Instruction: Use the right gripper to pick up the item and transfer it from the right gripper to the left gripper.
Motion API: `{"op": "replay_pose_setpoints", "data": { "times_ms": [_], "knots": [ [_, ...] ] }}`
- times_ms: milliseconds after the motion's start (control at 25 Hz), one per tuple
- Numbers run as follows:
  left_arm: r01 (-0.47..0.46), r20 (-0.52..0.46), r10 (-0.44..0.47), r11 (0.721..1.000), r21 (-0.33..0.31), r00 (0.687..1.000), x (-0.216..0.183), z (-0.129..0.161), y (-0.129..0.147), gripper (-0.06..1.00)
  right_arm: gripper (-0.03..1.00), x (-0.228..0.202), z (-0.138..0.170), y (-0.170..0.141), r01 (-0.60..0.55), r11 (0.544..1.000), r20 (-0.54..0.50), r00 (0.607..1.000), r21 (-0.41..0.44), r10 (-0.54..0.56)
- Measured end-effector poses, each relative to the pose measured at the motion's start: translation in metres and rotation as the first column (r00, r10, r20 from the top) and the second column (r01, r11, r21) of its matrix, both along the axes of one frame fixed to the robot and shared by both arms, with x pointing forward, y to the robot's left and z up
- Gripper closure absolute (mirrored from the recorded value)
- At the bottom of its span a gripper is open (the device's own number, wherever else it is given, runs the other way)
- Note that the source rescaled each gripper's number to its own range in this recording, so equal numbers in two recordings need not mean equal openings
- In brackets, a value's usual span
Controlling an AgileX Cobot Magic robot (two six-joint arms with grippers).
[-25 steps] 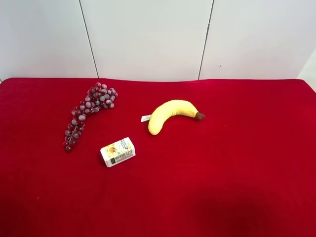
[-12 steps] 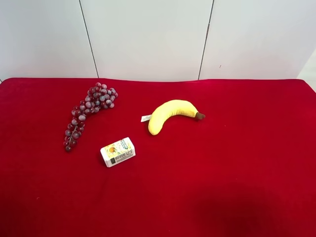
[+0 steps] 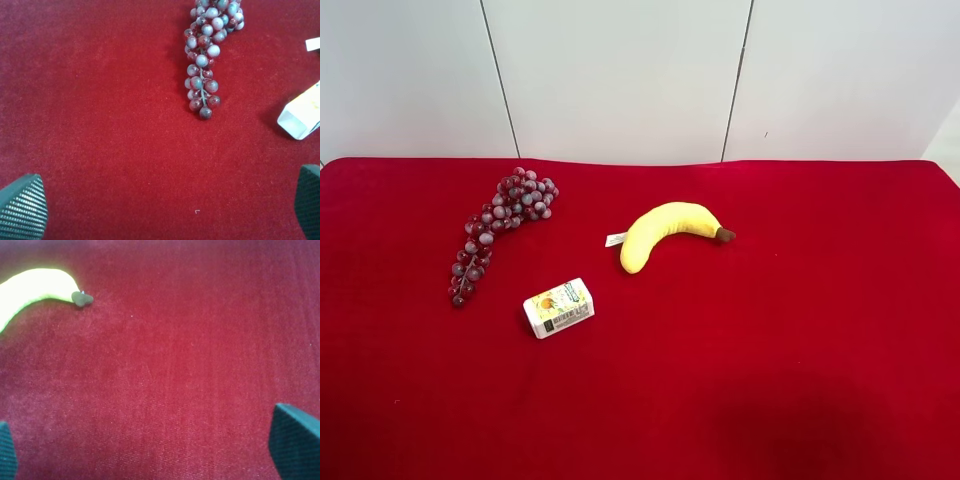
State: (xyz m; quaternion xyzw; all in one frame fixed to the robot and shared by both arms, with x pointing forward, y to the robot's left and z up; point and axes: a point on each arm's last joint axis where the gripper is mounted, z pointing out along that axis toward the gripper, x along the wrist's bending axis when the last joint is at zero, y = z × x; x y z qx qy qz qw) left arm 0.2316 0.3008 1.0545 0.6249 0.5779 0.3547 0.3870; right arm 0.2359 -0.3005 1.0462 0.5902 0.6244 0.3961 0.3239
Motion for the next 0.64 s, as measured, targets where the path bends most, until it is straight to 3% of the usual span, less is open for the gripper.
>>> {"op": "replay_pose_setpoints", "data": {
  "times_ms": [640],
  "knots": [
    [0.000,0.000,0.000,1.000,0.000,1.000,0.0000,0.0000,0.0000,-0.05,-0.03,0.0000,0.0000,0.0000,0.000,1.000,0.000,1.000,0.000,0.000]
  ]
}}
